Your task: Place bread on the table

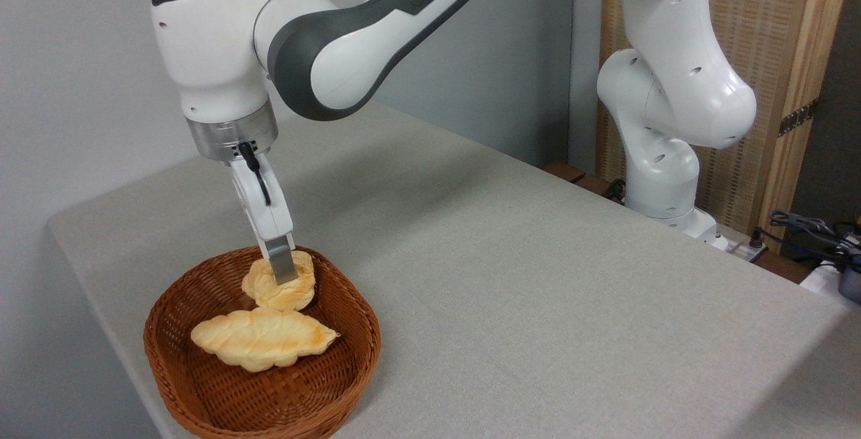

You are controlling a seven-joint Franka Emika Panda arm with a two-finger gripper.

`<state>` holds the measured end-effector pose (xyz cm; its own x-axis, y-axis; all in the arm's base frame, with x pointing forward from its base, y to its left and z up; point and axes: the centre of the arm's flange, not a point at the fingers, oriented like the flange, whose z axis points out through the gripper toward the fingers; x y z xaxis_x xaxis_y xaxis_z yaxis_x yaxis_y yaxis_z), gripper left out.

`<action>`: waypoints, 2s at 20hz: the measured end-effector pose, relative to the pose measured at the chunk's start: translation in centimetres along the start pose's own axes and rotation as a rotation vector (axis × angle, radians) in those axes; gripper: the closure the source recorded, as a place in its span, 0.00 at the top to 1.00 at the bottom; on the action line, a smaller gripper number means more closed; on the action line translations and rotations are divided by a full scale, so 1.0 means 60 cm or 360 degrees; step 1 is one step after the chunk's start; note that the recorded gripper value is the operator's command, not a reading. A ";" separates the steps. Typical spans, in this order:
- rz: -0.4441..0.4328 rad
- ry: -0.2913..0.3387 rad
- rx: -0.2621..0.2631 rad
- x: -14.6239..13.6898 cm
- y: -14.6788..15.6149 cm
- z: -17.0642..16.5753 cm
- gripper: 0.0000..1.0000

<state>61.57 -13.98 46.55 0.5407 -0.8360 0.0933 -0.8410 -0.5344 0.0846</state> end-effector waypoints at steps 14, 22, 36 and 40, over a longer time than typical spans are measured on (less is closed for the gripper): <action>-0.0353 0.0167 -0.0451 -0.132 0.017 -0.094 0.39; -0.0465 0.0014 -0.0699 -0.146 0.076 0.035 1.00; -0.0431 -0.0087 -0.0625 -0.160 0.070 0.045 1.00; -0.0403 -0.0142 -0.0573 -0.172 0.062 0.046 1.00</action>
<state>52.81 -7.69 43.15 0.7114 -0.7003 -0.0593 -0.6129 -0.6595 0.4353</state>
